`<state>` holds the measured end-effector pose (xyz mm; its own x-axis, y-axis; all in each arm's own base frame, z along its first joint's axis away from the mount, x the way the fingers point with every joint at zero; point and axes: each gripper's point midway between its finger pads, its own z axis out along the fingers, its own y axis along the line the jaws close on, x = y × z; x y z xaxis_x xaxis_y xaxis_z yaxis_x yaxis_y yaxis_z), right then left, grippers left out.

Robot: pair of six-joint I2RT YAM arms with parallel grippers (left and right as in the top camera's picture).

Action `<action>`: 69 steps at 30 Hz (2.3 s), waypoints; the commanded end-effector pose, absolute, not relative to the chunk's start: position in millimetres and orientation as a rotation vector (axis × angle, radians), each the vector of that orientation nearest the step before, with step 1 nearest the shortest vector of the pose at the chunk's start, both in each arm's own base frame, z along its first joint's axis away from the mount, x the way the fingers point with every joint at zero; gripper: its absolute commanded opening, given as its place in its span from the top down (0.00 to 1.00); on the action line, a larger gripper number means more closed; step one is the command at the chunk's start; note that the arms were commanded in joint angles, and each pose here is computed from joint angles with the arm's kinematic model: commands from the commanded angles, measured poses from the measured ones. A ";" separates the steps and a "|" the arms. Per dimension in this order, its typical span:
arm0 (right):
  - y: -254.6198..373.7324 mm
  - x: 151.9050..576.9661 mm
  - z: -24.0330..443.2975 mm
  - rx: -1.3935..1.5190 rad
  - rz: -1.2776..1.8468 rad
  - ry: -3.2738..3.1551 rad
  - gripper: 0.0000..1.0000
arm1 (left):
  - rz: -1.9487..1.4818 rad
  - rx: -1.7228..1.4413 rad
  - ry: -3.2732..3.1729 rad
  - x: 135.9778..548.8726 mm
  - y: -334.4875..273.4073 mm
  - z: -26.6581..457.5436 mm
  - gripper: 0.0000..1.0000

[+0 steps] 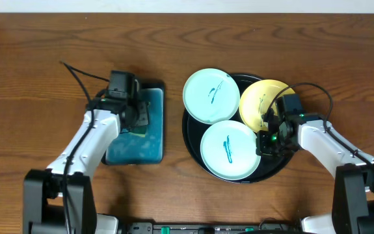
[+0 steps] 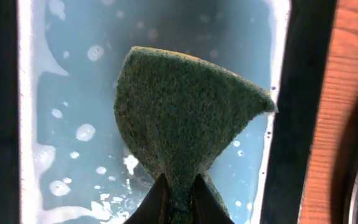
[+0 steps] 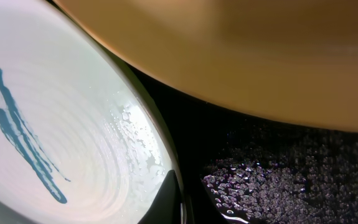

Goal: Clean dirty plates on tray and stack at the side
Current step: 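Lift the sponge out of the basin with the left gripper, then move the sponge over to the front pale blue plate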

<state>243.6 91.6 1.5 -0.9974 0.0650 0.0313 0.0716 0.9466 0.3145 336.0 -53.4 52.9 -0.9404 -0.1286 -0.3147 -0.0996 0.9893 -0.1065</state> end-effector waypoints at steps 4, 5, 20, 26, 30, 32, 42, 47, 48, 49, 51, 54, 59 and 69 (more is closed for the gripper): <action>90.7 238.8 -4.2 -0.096 -0.457 -3.073 0.99 | -0.068 -0.185 2.866 326.8 -67.1 30.5 0.92; 90.7 238.8 -4.2 -0.096 -0.457 -3.073 0.99 | -0.070 -0.165 2.867 326.6 -71.8 29.3 0.92; 90.7 238.8 -4.2 -0.096 -0.457 -3.073 0.99 | -0.216 -0.036 2.817 328.9 -127.9 35.0 0.93; 90.7 238.7 -4.2 -0.096 -0.457 -3.073 0.99 | -0.265 -0.035 2.804 330.3 -138.2 37.1 0.93; 90.7 238.7 -4.2 -0.096 -0.457 -3.073 0.99 | -0.298 -0.055 2.804 330.3 -141.7 37.8 0.92; 90.7 238.8 -4.2 -0.096 -0.457 -3.073 0.99 | -0.302 -0.087 2.805 330.4 -141.5 37.8 0.93; 90.7 238.7 -4.2 -0.096 -0.457 -3.073 0.99 | -0.351 -0.235 2.823 326.4 -144.5 37.1 0.92; 90.8 238.7 -4.2 -0.096 -0.458 -3.072 0.99 | -0.350 -0.246 2.828 325.2 -144.1 36.6 0.92; 90.8 238.7 -4.2 -0.096 -0.458 -3.072 0.99 | -0.350 -0.246 2.830 324.9 -144.0 36.5 0.92; 90.7 238.7 -4.2 -0.096 -0.457 -3.073 0.99 | -0.349 -0.246 2.830 324.8 -144.0 36.5 0.92; 90.7 238.7 -4.2 -0.096 -0.457 -3.073 0.99 | -0.349 -0.246 2.830 324.8 -144.0 36.5 0.93; 90.7 238.3 -4.2 -0.096 -0.457 -3.071 0.99 | -0.347 -0.239 2.830 324.8 -143.7 36.7 0.92; 90.6 237.8 -4.2 -0.096 -0.456 -3.069 0.99 | -0.279 -0.186 2.831 324.8 -135.8 48.0 0.93; 91.0 239.7 -4.1 -0.096 -0.460 -3.076 0.99 | -0.224 -0.042 2.820 332.8 -135.5 101.9 0.93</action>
<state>243.7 91.6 1.6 -0.9974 0.0650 0.0305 0.0713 0.9465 0.3147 319.6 -129.0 71.4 -0.9687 -0.0953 -0.2292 -0.0631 0.9875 -0.1441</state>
